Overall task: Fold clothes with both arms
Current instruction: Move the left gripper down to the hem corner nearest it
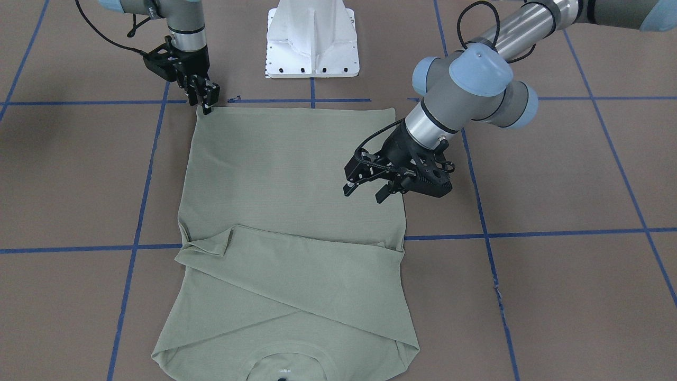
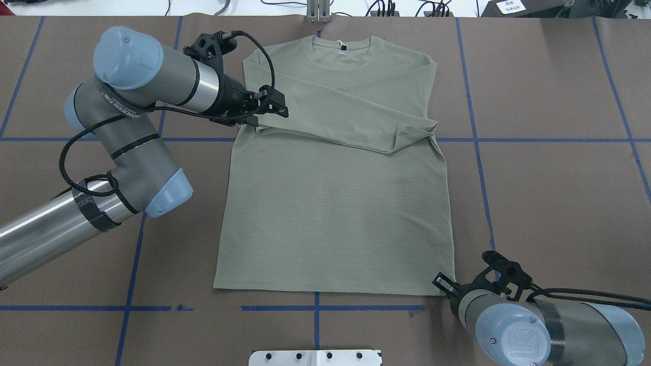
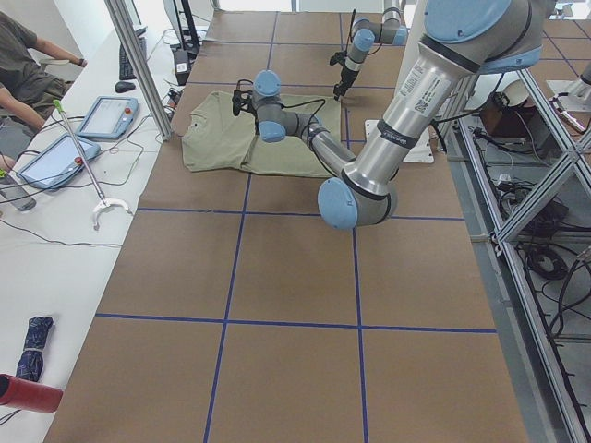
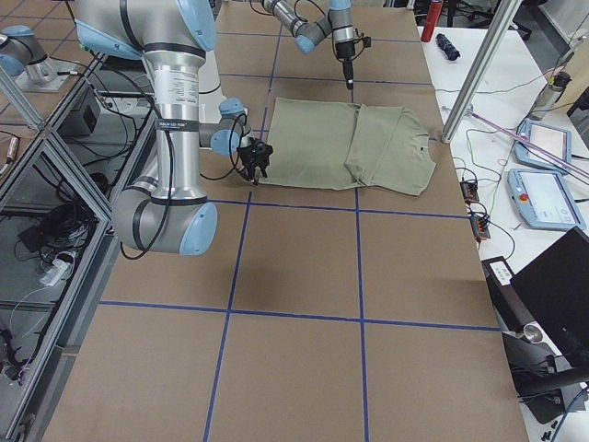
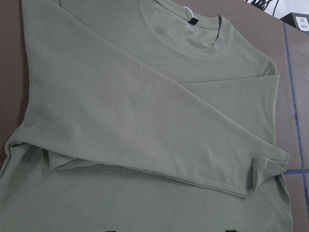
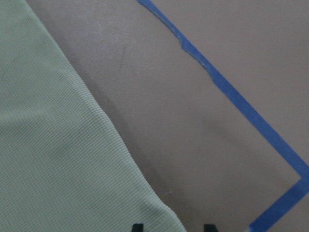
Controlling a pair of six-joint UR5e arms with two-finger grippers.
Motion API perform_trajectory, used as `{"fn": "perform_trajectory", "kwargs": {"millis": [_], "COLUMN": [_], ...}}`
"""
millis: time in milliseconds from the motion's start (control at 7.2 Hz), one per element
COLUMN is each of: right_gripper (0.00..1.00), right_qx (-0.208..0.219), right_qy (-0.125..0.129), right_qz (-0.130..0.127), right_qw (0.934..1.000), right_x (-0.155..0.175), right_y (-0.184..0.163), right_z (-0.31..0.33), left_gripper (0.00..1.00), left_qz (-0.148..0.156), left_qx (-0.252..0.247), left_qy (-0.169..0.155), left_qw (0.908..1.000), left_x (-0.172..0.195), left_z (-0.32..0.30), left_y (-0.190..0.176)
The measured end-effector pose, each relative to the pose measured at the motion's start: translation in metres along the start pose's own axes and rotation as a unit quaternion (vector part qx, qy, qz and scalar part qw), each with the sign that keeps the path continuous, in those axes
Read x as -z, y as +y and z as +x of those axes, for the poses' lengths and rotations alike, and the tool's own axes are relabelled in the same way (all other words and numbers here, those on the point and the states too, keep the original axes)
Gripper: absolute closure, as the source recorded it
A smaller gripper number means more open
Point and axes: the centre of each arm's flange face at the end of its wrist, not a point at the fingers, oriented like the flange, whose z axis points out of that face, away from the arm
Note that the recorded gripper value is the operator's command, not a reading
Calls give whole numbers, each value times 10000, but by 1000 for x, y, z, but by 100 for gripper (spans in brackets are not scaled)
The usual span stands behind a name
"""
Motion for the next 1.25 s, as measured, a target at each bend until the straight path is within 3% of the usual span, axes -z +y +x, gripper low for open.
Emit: {"fn": "perform_trajectory", "kwargs": {"millis": [556, 833, 972, 1250], "right_gripper": [100, 100, 100, 100], "right_qx": [-16, -57, -83, -134], "right_qy": [-58, -203, -223, -238], "right_qz": [-49, -156, -198, -250], "right_qw": [10000, 9997, 9995, 9993], "right_x": [7, 28, 32, 37], "right_y": [-1, -5, -7, -13], "right_z": [-3, -8, -11, -13], "left_gripper": [20, 20, 21, 20], "left_qz": [6, 47, 158, 523], "left_qx": [95, 718, 993, 1120], "left_qy": [-2, 93, 118, -437], "left_qw": [10000, 9974, 9949, 9914], "left_x": [2, 10, 18, 31], "left_z": [0, 9, 4, -19], "left_y": [0, 11, 47, 159]}}
